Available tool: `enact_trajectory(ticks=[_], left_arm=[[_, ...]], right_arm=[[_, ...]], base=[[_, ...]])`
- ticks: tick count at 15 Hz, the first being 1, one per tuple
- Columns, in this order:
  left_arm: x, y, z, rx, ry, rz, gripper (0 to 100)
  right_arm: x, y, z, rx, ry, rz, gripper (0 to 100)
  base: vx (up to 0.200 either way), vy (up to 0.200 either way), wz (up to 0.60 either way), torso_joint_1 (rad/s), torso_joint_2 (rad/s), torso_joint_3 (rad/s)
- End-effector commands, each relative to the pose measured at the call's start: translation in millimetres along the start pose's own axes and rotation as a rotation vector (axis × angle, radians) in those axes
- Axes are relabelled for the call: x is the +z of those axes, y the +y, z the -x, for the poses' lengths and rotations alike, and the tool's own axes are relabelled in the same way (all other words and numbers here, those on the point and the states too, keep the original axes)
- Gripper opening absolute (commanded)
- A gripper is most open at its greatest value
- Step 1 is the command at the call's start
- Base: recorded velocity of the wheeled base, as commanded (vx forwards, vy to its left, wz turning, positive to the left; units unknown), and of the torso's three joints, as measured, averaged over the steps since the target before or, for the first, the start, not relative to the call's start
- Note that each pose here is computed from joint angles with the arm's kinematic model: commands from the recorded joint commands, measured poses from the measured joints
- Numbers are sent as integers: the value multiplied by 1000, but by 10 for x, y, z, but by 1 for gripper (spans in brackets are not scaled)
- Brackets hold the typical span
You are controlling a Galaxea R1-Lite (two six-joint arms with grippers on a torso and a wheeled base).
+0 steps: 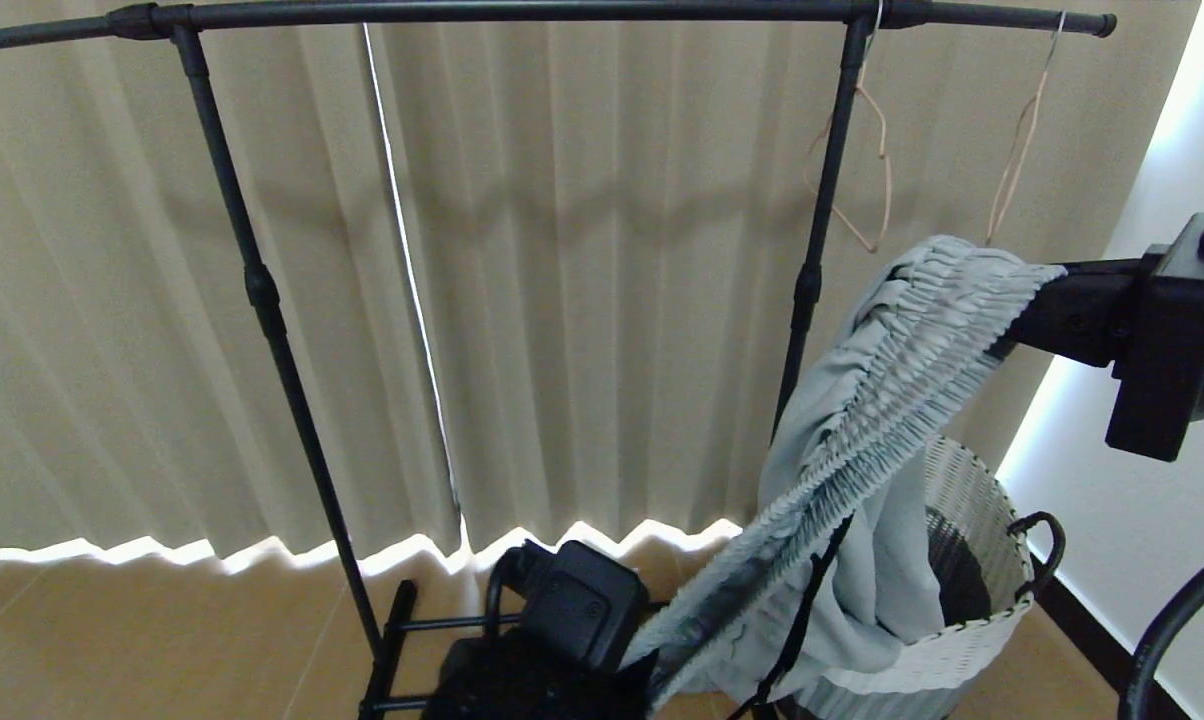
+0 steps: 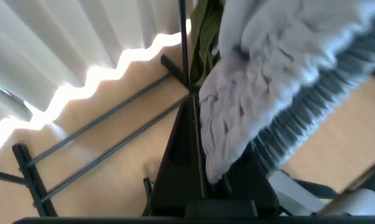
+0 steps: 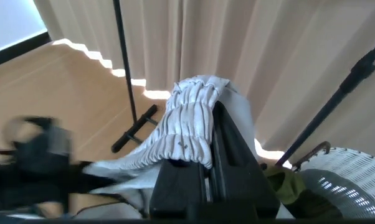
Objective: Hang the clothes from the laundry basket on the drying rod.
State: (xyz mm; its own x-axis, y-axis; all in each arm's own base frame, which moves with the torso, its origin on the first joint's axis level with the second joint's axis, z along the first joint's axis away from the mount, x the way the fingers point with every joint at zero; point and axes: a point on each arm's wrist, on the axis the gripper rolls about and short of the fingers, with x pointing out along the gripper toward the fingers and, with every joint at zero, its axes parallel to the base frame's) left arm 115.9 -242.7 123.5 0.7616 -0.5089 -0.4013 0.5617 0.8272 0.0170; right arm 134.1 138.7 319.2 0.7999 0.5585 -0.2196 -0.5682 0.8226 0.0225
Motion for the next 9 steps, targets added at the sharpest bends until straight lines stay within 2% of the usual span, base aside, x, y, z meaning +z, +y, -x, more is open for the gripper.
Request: enact_trajectory(ticks=[1,2,4,6,7,9], left_arm=[[370,259,591,-38,-197,75,0],[465,411,700,-2,-247,81,0],[688,701,942,80,-366,47,0],[856,846,1125,94,-442,9,0],[1007,943,1267,97,-484,-9,0],[1187,1037,1409,102,-517,-2,0]], right_arm=[[28,-1,-17,10,-23,-8,0],[72,10,-18,45,-69,-15,0],[158,26,-9,104,-142,-24,0],[203,35,-23,117,-175,-29,0],[280,45,-42,124,-219,-35,0],[377,63,-84,135,-264,-41,0]], base=[[0,0,0,0,0,0],[0,0,0,0,0,0],[0,0,0,0,0,0],[0,0,0,0,0,0],[0,0,0,0,0,0],[0,0,0,0,0,0]])
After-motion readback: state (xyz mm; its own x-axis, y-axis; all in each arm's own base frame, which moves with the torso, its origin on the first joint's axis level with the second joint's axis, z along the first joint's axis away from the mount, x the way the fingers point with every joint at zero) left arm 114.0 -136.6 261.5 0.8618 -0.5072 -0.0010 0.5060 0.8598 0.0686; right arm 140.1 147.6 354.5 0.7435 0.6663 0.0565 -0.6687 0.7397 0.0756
